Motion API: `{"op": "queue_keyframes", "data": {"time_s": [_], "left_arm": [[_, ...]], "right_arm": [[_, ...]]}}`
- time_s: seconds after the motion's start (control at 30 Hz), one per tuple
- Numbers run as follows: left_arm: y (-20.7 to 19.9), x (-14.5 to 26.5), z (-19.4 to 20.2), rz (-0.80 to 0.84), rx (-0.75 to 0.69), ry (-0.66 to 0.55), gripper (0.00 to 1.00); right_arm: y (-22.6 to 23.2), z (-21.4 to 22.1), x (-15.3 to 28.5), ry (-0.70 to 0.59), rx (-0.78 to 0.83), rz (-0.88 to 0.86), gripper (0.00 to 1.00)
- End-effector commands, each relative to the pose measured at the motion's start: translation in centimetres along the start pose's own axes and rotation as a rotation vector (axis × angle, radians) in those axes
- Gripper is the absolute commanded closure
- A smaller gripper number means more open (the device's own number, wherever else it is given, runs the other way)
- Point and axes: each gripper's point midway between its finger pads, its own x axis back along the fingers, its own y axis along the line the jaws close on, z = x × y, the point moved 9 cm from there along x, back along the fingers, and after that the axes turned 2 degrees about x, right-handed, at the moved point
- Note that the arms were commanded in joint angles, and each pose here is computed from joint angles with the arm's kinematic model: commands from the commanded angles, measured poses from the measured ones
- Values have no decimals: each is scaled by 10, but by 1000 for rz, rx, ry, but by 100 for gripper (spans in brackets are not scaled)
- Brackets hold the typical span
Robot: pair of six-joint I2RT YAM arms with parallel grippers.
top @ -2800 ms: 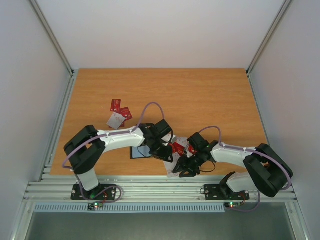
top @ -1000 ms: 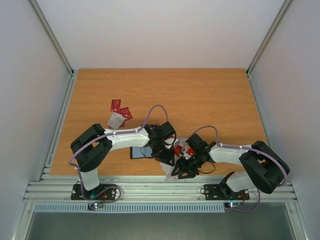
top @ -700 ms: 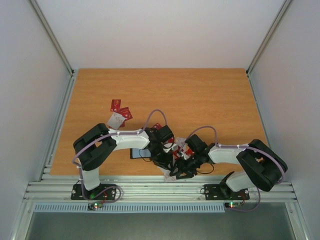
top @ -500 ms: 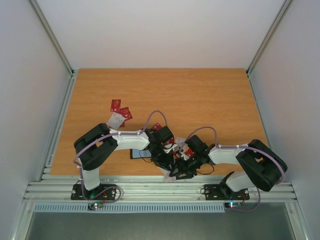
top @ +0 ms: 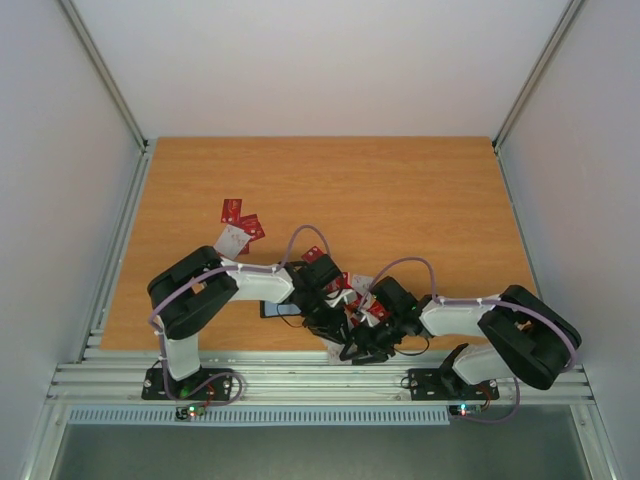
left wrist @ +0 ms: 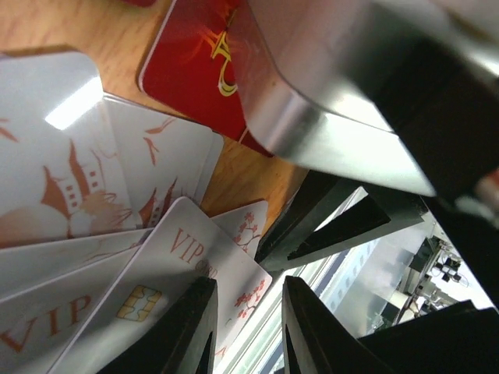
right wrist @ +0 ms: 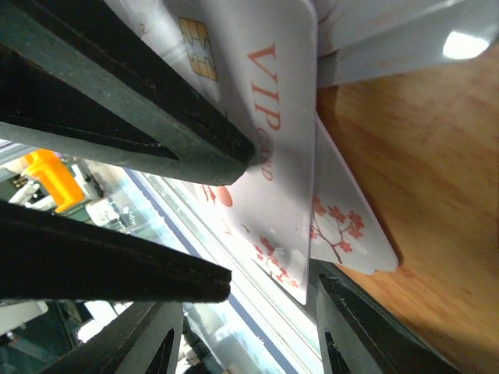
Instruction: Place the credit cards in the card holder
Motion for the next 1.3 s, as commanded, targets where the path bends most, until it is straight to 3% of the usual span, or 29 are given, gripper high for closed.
{"op": "queue_keyframes", "data": {"time_s": [0.0, 0.43, 1.0, 1.27], "left_arm": [[29, -5, 7, -124, 96, -14, 73], [-30, 55, 10, -134, -24, -111, 72], [17, 24, 15, -242, 8, -20, 73], [31, 14, 18, -248, 46, -3, 73]], "right_arm": [[-17, 19, -4, 54, -101, 113, 51], [-4, 21, -3, -49, -13, 173, 48], [-1, 14, -25, -56, -8, 205, 49], [6, 13, -25, -56, 1, 174, 59]]}}
